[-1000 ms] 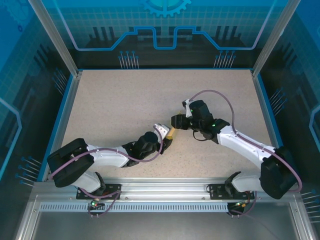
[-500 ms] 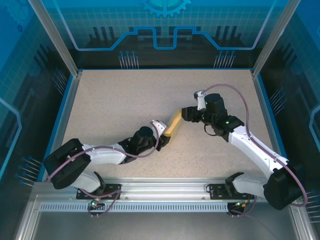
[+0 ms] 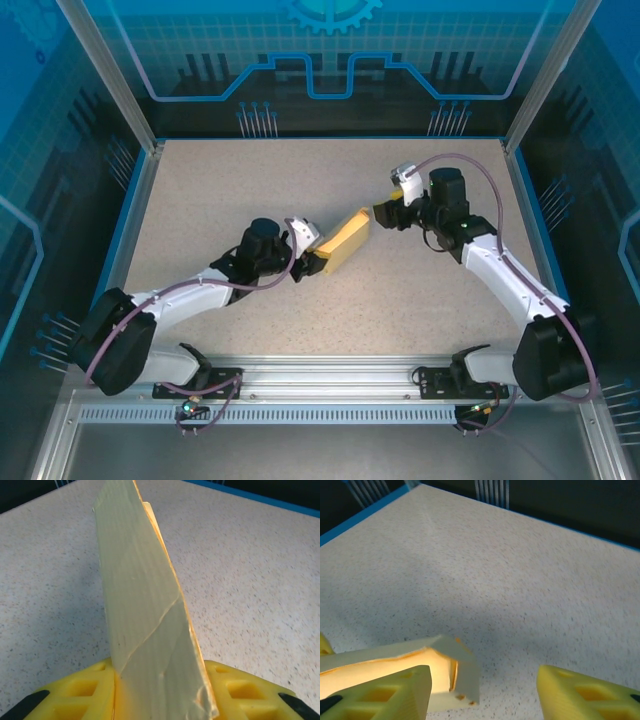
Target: Fold the paper box
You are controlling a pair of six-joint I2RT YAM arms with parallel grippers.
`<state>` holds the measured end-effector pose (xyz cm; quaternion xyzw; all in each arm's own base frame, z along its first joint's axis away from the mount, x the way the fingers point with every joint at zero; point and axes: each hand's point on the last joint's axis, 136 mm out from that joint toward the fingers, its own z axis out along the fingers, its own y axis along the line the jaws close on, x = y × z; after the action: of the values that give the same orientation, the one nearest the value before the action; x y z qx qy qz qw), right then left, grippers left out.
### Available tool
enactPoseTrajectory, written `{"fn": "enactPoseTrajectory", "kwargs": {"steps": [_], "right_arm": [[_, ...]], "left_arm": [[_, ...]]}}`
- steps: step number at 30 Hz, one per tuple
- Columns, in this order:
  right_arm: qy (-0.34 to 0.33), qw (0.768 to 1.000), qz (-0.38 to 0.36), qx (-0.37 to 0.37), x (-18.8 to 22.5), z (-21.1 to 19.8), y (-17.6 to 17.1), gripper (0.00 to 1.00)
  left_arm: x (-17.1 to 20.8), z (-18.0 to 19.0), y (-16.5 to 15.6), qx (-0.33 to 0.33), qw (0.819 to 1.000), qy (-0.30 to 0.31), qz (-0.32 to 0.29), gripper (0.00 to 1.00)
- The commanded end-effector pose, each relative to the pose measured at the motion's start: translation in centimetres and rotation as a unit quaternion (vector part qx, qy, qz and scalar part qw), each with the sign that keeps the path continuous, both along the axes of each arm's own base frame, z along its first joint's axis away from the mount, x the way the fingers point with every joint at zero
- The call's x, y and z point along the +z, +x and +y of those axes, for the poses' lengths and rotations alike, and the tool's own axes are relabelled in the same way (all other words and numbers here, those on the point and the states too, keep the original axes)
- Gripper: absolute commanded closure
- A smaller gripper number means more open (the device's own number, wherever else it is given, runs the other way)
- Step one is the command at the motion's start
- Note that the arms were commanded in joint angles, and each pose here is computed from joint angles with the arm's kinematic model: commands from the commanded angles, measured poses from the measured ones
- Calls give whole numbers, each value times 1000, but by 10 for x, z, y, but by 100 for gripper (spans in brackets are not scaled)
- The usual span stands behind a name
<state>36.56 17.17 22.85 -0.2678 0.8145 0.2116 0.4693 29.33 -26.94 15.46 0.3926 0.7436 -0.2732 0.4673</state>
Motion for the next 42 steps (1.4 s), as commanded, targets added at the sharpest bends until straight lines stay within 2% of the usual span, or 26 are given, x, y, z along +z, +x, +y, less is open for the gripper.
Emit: {"fn": "enactPoseTrajectory", "kwargs": {"steps": [1, 6, 11, 24, 31, 42], "right_arm": [[-21, 992, -53, 108, 3, 16, -13, 43], [-76, 983, -41, 160, -17, 14, -23, 45], [-95, 975, -48, 196, -33, 16, -29, 47], [-134, 966, -53, 214, -53, 26, -19, 54], [-135, 961, -52, 237, -56, 37, -23, 64], [-146, 960, -45, 235, -54, 43, -20, 82]], "left_arm": [[4, -1, -14, -58, 998, 1, -9, 70], [-3, 5, -18, -59, 998, -8, 0, 70], [-3, 7, -18, -57, 998, -12, 1, 70], [-5, 8, -16, -50, 999, -10, 4, 70], [-7, 8, -15, -46, 999, -8, 8, 69], [-10, 7, -12, -46, 999, -4, 14, 69]]}}
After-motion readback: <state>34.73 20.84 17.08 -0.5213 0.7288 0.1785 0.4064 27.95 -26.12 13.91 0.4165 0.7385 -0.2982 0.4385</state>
